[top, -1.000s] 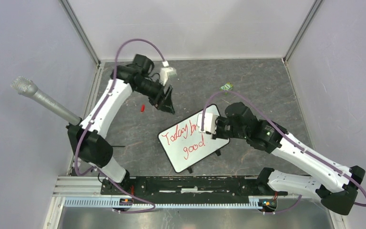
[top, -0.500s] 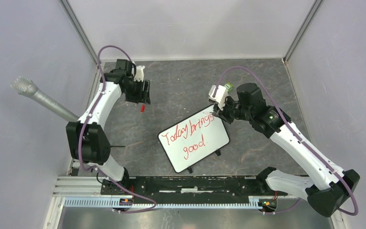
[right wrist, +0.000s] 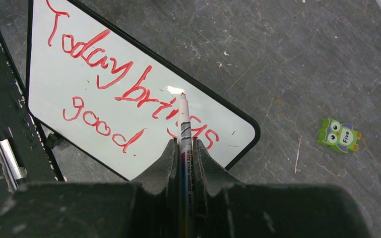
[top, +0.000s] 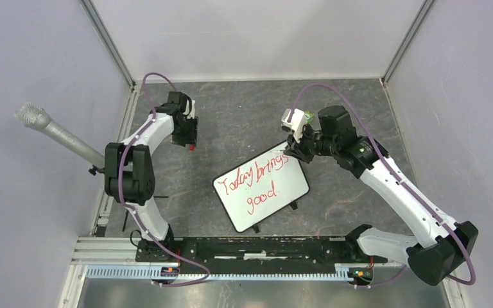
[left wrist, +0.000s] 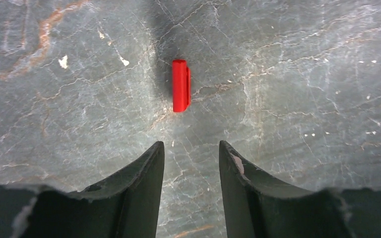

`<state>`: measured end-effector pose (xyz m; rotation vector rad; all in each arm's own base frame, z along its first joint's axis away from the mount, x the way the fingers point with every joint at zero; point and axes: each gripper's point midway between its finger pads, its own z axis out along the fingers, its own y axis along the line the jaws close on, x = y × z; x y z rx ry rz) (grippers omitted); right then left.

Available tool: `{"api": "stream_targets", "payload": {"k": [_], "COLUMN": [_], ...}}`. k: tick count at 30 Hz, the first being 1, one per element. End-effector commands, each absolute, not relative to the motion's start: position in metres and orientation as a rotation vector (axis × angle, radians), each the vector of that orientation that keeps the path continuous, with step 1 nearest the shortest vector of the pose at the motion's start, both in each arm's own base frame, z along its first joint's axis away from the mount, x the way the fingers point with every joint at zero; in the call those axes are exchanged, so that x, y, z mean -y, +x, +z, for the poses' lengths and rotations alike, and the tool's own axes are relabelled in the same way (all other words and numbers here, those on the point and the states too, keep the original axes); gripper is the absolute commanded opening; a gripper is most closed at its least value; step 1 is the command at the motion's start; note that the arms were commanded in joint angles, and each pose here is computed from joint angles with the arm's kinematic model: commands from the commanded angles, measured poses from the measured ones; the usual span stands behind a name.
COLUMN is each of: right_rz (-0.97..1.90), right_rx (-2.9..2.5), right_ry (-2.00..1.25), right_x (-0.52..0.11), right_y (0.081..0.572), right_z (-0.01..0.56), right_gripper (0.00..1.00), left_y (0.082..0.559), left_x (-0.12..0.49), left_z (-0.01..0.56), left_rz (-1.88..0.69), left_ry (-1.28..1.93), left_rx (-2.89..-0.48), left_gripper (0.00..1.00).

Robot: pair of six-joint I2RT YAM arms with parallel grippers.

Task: Write a sentence on the whiteboard
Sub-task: Pick up the pen cap from the center of the board.

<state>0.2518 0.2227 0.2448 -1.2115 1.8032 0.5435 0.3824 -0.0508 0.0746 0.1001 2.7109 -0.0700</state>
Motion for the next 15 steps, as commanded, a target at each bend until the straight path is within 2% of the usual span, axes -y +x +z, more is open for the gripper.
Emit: {"api": "stream_targets", "payload": {"k": [1,15], "right_rz": [0.558,0.522], "right_rx": [-1.744,-1.809], "right_ry": [-1.178,-1.067], "right_x": [-0.228,-0.222], "right_y": [0.258,0.27], "right_z": [0.27,0.264], "right_gripper": [0.0,0.0], "left_y": [0.397,0.403], "left_x": [0.052,0.048], "left_z": [0.061,0.015], "left_rz": [-0.06,-0.033], "left_ry": [0.044,0.09], "left_rx": [-2.682,-2.744], "left_gripper": [0.49,0.42]}}
